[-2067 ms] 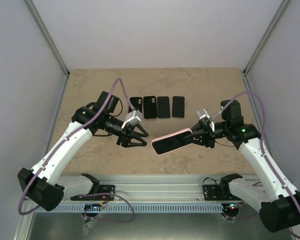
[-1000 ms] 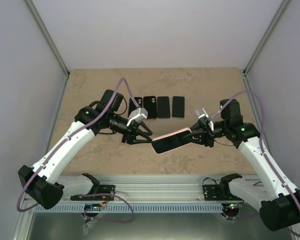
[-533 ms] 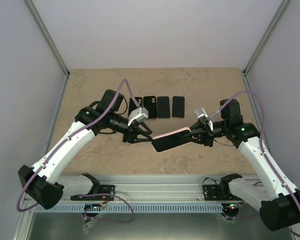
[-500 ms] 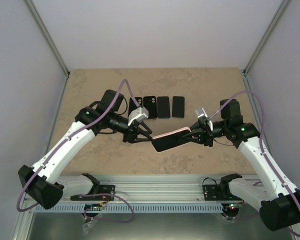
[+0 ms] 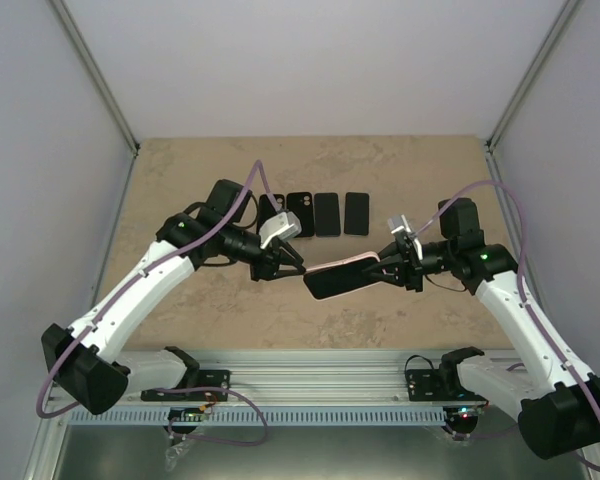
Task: Take the phone out of the phone case
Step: Remove the phone case from the phone.
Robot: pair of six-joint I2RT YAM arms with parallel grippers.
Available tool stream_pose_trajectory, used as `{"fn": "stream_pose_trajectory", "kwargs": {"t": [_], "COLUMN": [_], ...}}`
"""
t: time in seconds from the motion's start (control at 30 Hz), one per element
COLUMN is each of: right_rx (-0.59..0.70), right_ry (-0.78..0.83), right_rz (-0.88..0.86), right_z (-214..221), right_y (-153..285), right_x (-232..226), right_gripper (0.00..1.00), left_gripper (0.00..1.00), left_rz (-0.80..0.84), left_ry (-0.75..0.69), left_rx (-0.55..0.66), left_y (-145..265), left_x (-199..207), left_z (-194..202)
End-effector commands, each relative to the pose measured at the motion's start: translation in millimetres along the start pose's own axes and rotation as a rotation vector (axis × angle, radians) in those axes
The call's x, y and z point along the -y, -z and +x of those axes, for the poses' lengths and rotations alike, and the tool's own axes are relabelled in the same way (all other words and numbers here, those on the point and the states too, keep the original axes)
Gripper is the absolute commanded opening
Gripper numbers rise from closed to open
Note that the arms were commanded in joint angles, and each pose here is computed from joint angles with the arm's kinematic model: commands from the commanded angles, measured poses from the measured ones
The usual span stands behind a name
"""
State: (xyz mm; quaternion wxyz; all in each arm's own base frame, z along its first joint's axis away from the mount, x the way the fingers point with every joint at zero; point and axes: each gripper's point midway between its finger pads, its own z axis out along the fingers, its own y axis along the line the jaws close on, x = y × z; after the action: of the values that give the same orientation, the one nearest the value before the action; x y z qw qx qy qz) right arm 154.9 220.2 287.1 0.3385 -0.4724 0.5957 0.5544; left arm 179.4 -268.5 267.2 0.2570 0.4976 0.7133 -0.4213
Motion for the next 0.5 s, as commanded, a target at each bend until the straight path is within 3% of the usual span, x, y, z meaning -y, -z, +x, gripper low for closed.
{"fn": "stream_pose_trajectory", "kwargs": {"t": [0.0,0.23,0.47], "right_rx": [0.083,0.087,0.078], "right_ry": [0.11,0.109,0.106], "right_rz": [-0.197,-0.23,-0.266], "right_z": [-29,-30,-33], "right_y": [4,3,-3], "right_x": [-45,-52,-52], "right_gripper": [0.01,0.01,0.01], "left_gripper": [0.28,0.27,0.26], "left_rz": [-0.084,-0.046,0.134], "left_ry": [0.034,0.03,-0.046], "left_rx": [-0.054,-0.058,-0.067], "left_y": [-10,-14,-25], "left_x": [-27,-23,16], "left_z": [14,17,17]}}
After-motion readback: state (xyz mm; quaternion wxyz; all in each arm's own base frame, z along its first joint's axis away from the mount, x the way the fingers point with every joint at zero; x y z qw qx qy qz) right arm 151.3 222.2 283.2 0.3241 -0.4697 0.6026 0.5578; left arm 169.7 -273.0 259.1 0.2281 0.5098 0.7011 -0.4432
